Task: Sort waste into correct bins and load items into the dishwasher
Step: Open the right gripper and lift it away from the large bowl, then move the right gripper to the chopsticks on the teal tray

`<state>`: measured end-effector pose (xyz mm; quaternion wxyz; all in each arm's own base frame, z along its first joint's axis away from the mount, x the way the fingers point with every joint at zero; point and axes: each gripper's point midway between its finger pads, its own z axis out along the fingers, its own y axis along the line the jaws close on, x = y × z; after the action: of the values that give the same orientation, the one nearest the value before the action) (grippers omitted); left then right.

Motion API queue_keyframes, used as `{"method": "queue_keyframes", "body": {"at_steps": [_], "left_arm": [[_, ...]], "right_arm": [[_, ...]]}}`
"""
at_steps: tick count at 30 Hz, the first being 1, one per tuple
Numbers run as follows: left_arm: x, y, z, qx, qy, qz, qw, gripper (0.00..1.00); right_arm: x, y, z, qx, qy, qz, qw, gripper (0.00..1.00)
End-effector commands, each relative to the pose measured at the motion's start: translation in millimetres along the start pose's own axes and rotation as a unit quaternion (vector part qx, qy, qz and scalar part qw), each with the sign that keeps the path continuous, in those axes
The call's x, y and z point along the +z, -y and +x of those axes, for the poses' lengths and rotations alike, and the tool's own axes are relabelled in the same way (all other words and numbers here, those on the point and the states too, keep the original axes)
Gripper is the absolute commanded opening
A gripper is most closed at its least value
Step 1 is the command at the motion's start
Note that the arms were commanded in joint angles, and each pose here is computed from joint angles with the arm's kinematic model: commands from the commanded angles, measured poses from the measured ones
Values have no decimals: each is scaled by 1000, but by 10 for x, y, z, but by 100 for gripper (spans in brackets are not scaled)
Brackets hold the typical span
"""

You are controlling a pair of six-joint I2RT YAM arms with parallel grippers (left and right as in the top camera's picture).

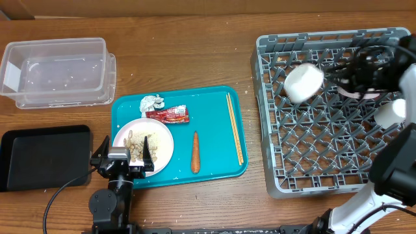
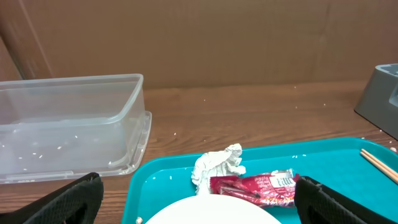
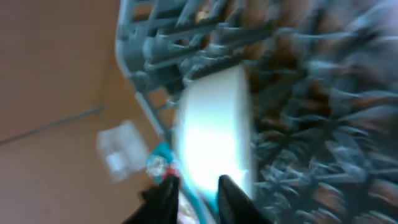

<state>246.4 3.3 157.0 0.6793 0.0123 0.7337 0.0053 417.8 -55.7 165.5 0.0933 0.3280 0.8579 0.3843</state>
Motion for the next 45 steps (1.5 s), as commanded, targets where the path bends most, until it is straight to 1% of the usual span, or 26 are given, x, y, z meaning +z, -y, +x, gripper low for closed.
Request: {"method": "queue_keyframes", "body": {"at_steps": [1, 3, 4, 8, 11, 13, 15, 17, 18, 19, 20, 22, 24, 26, 28, 30, 33, 38, 41, 45], "left_arm": [[-3, 14, 0, 10, 3, 2, 1000, 100], [-3, 14, 0, 10, 3, 2, 1000, 100], [-3, 14, 0, 10, 3, 2, 1000, 100], [-3, 14, -1, 10, 3, 2, 1000, 100], [-3, 14, 0, 10, 3, 2, 1000, 100], [-3, 14, 0, 10, 3, 2, 1000, 100], [-3, 14, 0, 10, 3, 2, 1000, 100], [-3, 14, 0, 10, 3, 2, 1000, 100], [-3, 14, 0, 10, 3, 2, 1000, 100], [-3, 14, 0, 10, 3, 2, 1000, 100], [-3, 14, 0, 10, 3, 2, 1000, 100], [-3, 14, 0, 10, 3, 2, 1000, 100], [-3, 14, 0, 10, 3, 2, 1000, 100], [-3, 14, 0, 10, 3, 2, 1000, 100], [-3, 14, 0, 10, 3, 2, 1000, 100], [-3, 14, 0, 10, 3, 2, 1000, 100], [-3, 14, 0, 10, 3, 2, 1000, 100], [-3, 14, 0, 10, 3, 2, 1000, 100], [-3, 14, 0, 10, 3, 2, 1000, 100], [-3, 14, 0, 10, 3, 2, 1000, 100]], "right_arm": [[-574, -3, -247, -36, 102, 109, 988, 38], [-837, -1, -228, -19, 125, 156, 980, 54], [-1004, -34, -186, -16, 137, 181, 974, 59], [-1270, -264, 4, -26, 145, 192, 970, 60], [-1382, -549, 210, -57, 152, 181, 970, 60], [-1357, -798, 402, -98, 146, 162, 971, 62], [-1242, -1046, 630, -147, 123, 136, 972, 65], [-1078, -1254, 869, -193, 97, 122, 969, 73], [-971, -1342, 996, -218, 80, 120, 965, 79], [-854, -1430, 1133, -243, 62, 118, 961, 97], [-728, -1496, 1272, -264, 44, 120, 956, 100], [-455, -1577, 1548, -304, 10, 134, 943, 100], [-212, -1555, 1742, -332, -5, 171, 928, 100], [-5, -1459, 1850, -331, 3, 223, 917, 100], [213, -1410, 2011, -331, -3, 243, 912, 100], [475, -1428, 2251, -359, -31, 230, 904, 100], [704, -1440, 2469, -390, -49, 220, 893, 100], [959, -1486, 2645, -415, -54, 198, 886, 100], [1094, -1454, 2823, -420, -83, 181, 886, 100], [1136, -1434, 2910, -428, -94, 177, 881, 100]]}}
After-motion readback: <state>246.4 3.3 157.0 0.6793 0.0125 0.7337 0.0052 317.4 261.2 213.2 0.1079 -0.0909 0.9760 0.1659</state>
